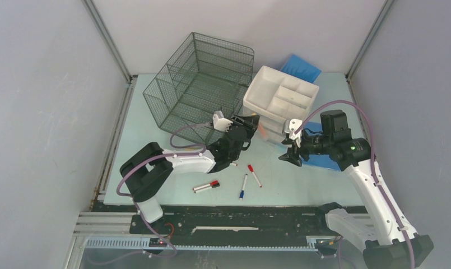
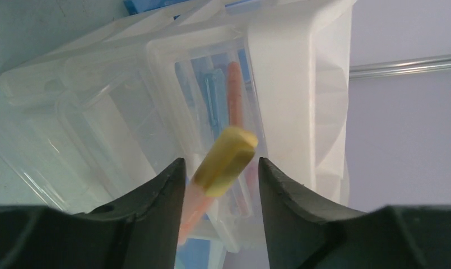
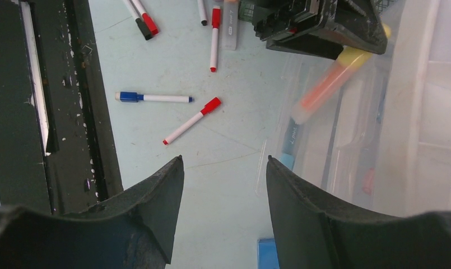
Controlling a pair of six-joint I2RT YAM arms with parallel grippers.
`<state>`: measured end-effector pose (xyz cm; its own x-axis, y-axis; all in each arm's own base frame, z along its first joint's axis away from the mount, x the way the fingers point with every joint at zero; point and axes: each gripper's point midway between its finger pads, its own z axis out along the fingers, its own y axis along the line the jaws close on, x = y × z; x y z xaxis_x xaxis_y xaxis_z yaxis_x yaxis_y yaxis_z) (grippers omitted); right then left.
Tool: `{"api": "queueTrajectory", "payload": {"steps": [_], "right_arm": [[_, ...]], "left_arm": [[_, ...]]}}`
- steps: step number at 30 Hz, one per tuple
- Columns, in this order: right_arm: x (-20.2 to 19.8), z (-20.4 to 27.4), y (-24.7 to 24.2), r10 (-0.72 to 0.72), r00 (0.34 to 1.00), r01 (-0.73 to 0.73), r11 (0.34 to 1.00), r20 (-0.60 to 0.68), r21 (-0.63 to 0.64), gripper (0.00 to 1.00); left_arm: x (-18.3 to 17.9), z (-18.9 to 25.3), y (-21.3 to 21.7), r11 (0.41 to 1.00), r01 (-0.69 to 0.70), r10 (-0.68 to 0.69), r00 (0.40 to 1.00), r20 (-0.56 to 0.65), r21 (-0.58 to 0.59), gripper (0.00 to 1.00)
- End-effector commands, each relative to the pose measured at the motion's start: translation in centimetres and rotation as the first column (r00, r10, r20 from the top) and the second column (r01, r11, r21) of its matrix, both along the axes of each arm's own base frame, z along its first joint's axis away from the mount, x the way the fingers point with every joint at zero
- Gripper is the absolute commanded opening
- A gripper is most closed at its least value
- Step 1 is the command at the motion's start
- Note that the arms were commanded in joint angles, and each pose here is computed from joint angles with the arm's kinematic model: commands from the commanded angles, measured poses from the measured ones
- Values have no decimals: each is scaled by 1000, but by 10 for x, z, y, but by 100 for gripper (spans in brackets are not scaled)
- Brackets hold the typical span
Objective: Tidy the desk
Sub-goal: Place the stationery in the drawer.
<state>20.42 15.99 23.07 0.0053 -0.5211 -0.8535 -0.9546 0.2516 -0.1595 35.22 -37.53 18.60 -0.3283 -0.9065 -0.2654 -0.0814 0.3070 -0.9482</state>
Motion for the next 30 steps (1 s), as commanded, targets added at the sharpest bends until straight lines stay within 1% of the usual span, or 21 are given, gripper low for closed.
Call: {"api": "queueTrajectory", "payload": {"steps": [1,3,6,8,10,12,14,17,18,20,24,26,28,30], "right_arm": [[3,7,0,-10,999,9,1000,33,14,63],[3,6,0,-10,1000,9,1000,29,12,63],[3,5,-1,-8,1000,8,1000,24,11,63],[2,4,-1,-3,1000,3,1000,20,12,63],[1,4,-1,8,1000,-8,1000,19,12,63],[-2,4,-1,17,1000,-18,1000,15,22,63],[-4,6,-1,26,999,-27,999,18,33,63],[-6,5,-1,45,999,-45,998,8,48,64],[-6,4,-1,50,999,-50,998,6,47,64],[-4,1,-4,46,999,-46,998,-1,41,64],[0,-3,-8,30,1000,-30,999,0,17,65],[-1,-5,-9,30,1000,-30,1000,-3,6,67],[-1,-7,-11,28,1000,-28,1000,-9,-3,70],[0,-10,-12,28,999,-28,1000,-20,-13,71]], "left_arm": [[4,16,-4,1000,-11,12,1000,20,-27,60],[3,19,-5,1000,1,0,1000,28,-18,67],[0,29,-3,1000,18,-17,998,55,-8,69],[-5,44,1,999,35,-35,995,91,2,70],[-10,57,5,998,54,-59,989,135,39,71],[-16,68,10,992,76,-94,978,187,100,73],[-23,79,14,979,97,-138,961,239,177,79],[-34,88,21,946,121,-213,930,298,300,91],[-38,91,23,933,128,-240,917,317,336,93],[-44,95,28,906,134,-286,893,348,401,99],[-60,100,41,827,137,-404,820,405,545,100],[-68,95,50,787,146,-461,784,415,600,100],[-73,87,61,757,164,-508,756,413,633,100],[-79,76,72,736,182,-539,740,402,652,100]]}}
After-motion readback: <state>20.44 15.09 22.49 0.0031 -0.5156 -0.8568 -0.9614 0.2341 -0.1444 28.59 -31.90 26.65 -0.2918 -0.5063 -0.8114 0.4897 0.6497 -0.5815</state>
